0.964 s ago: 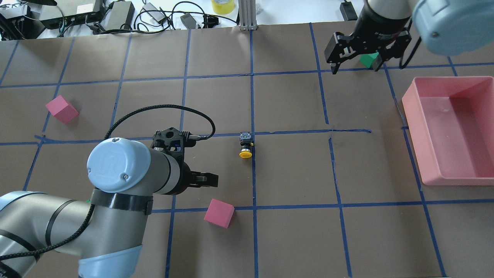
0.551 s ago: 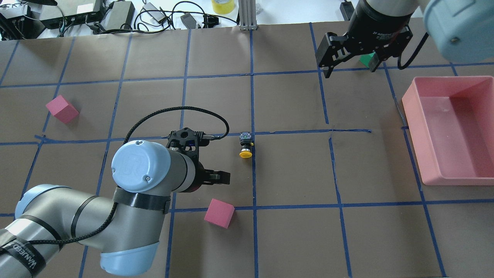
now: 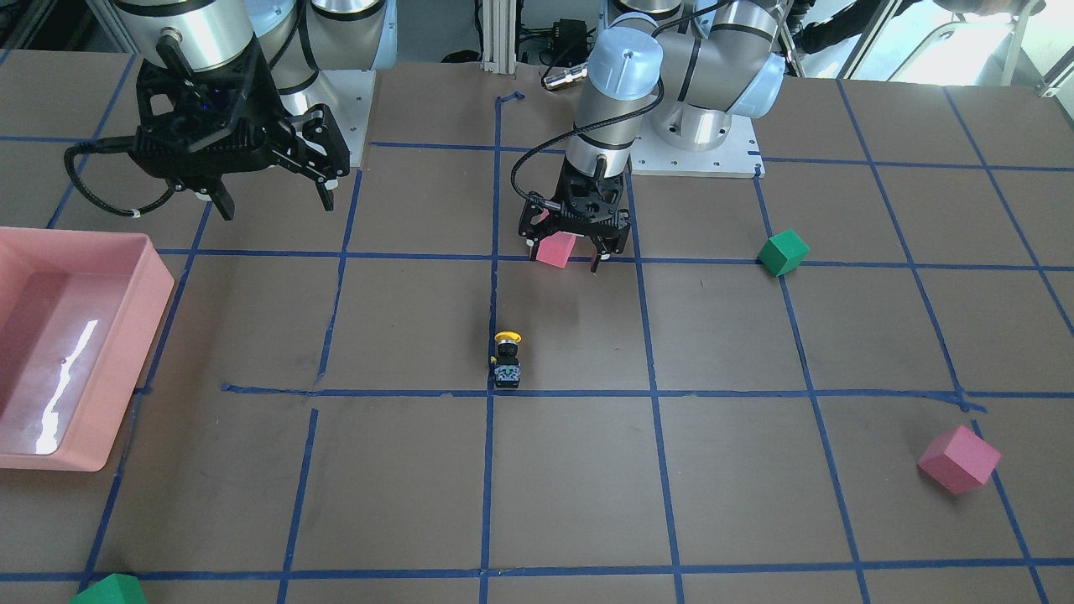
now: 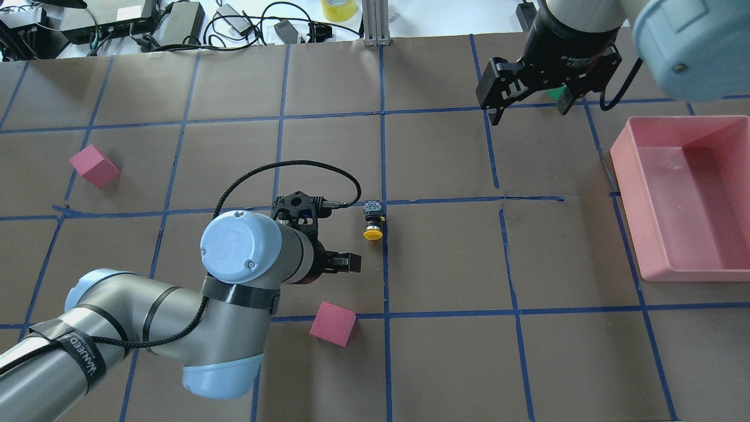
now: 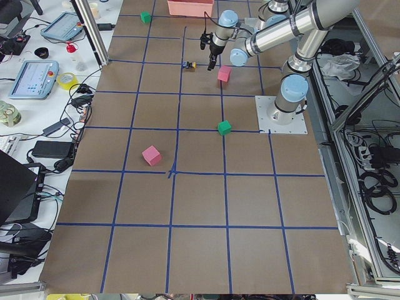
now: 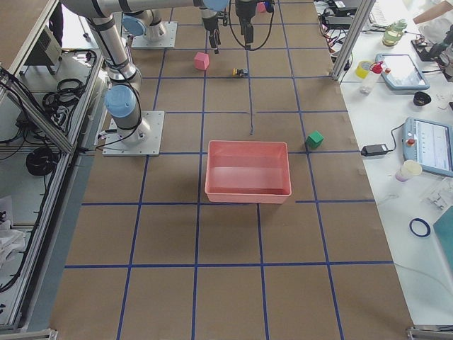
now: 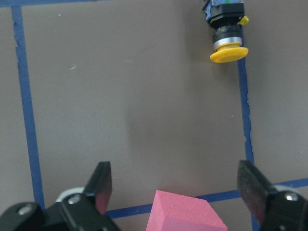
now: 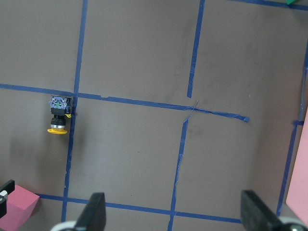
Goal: Align button upright
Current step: 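Grasp the lying switch by its yellow cap end with the left gripper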
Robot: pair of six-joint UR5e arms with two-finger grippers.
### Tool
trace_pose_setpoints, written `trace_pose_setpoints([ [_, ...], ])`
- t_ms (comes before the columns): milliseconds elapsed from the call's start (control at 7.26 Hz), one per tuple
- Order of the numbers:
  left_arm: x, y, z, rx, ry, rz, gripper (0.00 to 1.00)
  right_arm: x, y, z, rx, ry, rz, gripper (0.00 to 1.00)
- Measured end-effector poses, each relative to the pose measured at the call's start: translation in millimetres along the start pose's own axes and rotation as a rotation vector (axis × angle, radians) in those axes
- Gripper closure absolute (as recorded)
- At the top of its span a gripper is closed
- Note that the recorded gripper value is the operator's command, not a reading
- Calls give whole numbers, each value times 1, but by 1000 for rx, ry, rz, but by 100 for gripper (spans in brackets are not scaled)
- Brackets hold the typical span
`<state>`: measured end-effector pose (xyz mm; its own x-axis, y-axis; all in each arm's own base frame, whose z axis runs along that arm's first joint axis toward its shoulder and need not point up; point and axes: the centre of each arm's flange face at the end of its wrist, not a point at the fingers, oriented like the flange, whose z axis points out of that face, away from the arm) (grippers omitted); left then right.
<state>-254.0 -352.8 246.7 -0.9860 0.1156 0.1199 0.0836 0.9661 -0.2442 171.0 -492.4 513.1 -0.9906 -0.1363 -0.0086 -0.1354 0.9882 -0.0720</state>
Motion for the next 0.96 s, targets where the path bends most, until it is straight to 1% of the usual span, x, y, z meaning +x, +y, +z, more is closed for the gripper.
trace_pose_setpoints([
  [138, 5, -1, 8, 10, 5, 7, 5, 1, -1, 0, 2, 2, 2, 0],
  [413, 11, -8, 23, 31, 19, -16, 5, 5, -2, 1, 5, 13, 14, 0],
  [689, 15, -24, 34, 43, 25, -24, 5, 20, -5, 3, 0, 13, 46, 0],
  [964, 20, -31, 53, 59, 33, -33, 5, 27, -6, 4, -4, 10, 59, 0],
])
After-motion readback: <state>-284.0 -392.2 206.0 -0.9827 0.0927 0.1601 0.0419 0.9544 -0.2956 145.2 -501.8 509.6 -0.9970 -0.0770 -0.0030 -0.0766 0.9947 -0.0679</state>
